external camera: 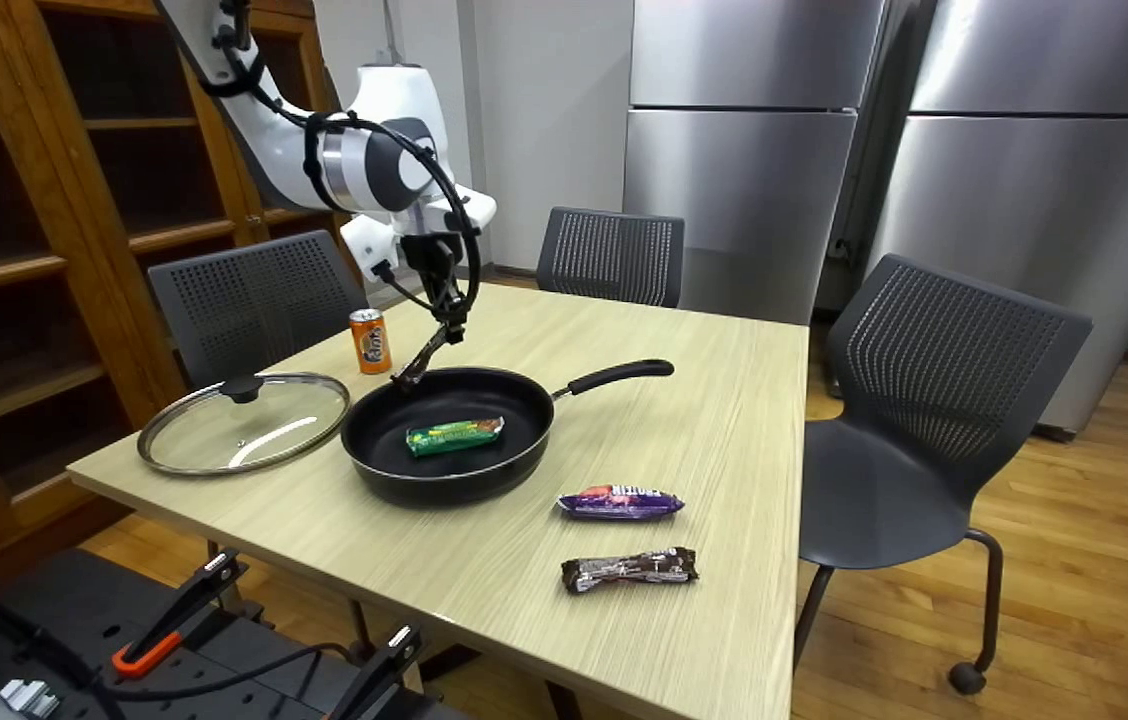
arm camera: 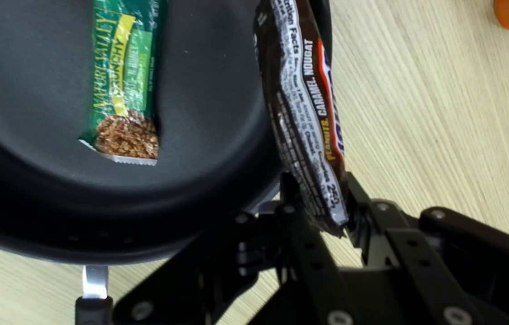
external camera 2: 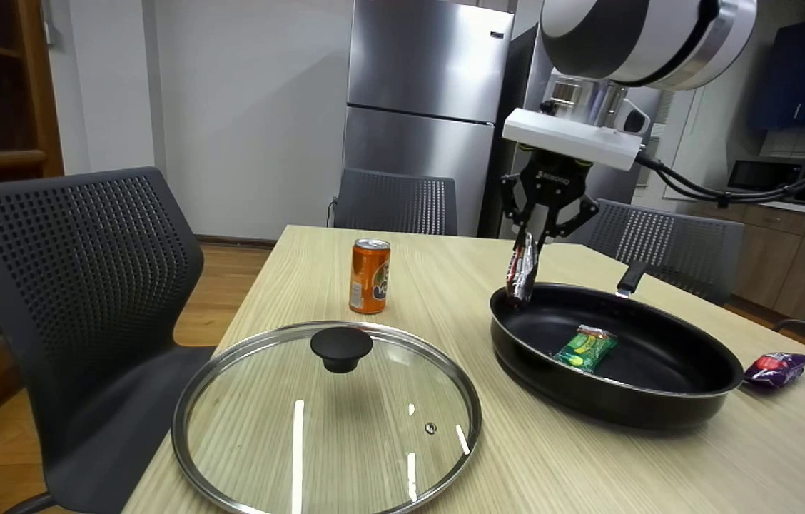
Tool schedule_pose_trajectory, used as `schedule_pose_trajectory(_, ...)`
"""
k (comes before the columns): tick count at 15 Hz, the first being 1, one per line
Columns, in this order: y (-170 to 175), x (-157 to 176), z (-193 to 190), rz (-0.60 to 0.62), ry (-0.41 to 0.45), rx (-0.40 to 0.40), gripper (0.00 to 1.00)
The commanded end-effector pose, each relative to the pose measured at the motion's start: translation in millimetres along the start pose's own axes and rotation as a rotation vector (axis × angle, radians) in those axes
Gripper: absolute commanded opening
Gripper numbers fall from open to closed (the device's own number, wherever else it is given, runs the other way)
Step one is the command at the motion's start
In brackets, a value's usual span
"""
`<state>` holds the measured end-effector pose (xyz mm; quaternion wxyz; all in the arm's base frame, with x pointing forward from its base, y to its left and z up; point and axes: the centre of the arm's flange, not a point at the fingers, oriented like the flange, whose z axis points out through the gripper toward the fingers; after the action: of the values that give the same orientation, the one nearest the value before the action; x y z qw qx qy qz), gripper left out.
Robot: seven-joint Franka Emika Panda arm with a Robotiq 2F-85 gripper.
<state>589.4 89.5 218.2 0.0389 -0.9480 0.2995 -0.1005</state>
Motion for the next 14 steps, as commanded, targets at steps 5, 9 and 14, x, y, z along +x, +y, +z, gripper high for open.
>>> schedule_pose_trajectory(5,36,1,10,0.060,-0.045,-0.019,0.06)
schedule_pose_trajectory(9,48,13,27,0.115,-0.067,-0.025,0.06)
schedule_pose_trajectory(14,52,17,53,0.169,-0.114,-0.033,0.06)
